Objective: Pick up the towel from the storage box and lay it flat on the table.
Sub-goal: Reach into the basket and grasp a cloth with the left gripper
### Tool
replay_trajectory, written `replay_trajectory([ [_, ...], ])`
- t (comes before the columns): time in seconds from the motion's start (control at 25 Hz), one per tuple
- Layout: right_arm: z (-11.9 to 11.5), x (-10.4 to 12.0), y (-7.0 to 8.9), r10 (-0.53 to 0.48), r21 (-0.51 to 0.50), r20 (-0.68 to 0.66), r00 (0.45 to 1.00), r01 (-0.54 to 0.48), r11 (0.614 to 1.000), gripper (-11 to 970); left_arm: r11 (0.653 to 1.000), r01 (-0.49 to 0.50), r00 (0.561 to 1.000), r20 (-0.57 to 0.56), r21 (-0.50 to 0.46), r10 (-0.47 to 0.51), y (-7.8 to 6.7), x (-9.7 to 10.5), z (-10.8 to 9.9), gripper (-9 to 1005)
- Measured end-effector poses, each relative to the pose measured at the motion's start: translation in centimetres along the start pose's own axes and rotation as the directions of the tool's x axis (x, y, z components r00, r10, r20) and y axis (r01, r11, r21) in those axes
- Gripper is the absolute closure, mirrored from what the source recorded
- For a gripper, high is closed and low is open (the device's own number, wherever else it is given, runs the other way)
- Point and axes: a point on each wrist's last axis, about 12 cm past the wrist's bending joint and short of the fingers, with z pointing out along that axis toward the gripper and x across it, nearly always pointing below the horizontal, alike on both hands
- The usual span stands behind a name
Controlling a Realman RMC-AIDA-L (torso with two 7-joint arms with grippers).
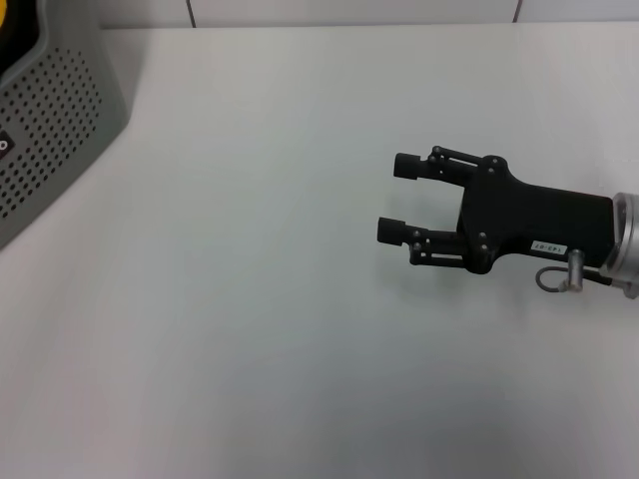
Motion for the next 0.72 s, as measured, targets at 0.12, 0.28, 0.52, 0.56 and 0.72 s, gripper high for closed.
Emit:
replay_trajectory([
  [0.12,-0.1,0.0,0.0,-0.003,0.01,0.003,1.0,0.003,1.0,178,0.999,0.037,0.999,-0.02,-0.001,-0.037,0.5,0.6,0.3,346],
  [0.28,-0.4,0.2,0.0,0.001,0.023,0.004,1.0,-0.001,1.0,178,0.997,0.07,0.997,-0.031,0.015,-0.07,1.1,1.0,1.1,354],
  [0.52,-0.7,0.4,0.1,0.006,0.039,0.012,1.0,-0.006,0.999,179,0.996,0.085,0.996,-0.015,0.017,-0.085,1.4,0.7,1.2,366],
  [0.56,-0.8,0.3,0.1,0.005,0.041,0.015,1.0,-0.006,0.999,179,0.996,0.086,0.996,-0.011,0.016,-0.086,1.5,0.7,1.2,368],
  [0.72,-0.9,0.2,0.0,-0.001,0.054,0.026,1.0,-0.001,0.999,179,0.996,0.086,0.996,-0.008,0.018,-0.086,1.5,0.6,1.2,415],
])
